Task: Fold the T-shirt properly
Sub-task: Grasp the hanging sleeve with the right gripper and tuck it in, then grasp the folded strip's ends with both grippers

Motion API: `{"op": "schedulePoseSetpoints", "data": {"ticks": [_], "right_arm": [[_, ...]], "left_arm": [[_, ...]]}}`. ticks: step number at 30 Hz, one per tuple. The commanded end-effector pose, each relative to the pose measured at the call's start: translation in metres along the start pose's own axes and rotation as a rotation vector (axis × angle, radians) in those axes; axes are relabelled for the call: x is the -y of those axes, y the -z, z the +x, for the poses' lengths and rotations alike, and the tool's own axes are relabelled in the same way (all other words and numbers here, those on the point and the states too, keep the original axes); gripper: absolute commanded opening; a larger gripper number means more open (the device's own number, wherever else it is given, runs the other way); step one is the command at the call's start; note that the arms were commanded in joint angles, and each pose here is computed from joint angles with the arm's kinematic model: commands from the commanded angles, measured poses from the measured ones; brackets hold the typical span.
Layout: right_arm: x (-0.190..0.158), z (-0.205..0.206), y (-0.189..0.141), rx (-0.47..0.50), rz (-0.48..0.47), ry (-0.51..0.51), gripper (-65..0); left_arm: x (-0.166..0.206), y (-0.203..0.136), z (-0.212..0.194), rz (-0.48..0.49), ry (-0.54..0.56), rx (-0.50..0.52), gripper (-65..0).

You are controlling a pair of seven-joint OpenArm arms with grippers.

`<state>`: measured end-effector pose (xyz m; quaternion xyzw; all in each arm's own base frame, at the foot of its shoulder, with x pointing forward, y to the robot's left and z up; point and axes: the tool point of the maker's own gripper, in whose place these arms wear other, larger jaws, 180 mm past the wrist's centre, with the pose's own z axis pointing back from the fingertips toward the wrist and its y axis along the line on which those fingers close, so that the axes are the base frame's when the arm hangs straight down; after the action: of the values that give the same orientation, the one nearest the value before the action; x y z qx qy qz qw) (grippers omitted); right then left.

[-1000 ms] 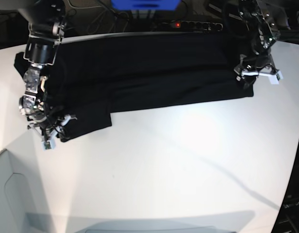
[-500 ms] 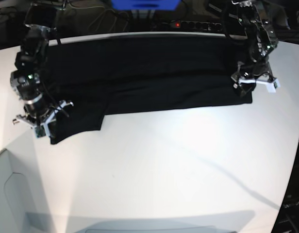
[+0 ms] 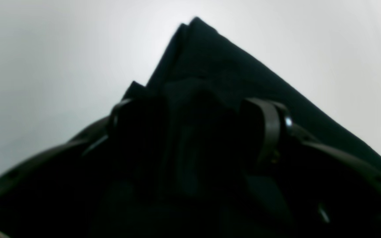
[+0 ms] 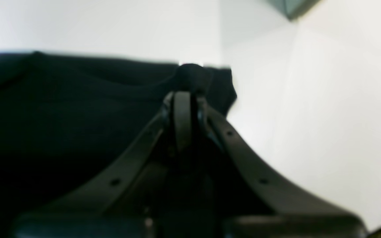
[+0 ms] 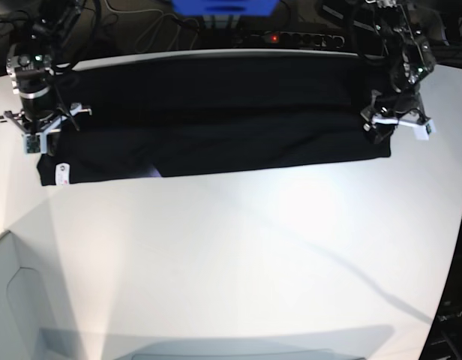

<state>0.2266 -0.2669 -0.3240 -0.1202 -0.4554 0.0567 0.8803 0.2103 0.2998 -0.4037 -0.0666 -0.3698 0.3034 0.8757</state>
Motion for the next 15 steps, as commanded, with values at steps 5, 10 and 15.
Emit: {"op": "schedulePoseSetpoints", "data": {"ticks": [5,10,15], "right_arm": [[-0.003,-0.004,-0.008,0.004,0.016,-0.012,-65.0],[-0.004,-0.009,-0.008,-0.012,0.016,-0.004,-65.0],[-0.004,-0.011,-0.008,-0.018,0.016,-0.005,-61.8]], "left_arm": [[0.008,-0.011,0.017,-0.017,0.056,0.033,-21.6],[0.006,-0.014,0.018,-0.011,0.064,0.035,-21.6],[-0.002,-0.02,0.01,0.005,0.073,0.015,-21.6]]}}
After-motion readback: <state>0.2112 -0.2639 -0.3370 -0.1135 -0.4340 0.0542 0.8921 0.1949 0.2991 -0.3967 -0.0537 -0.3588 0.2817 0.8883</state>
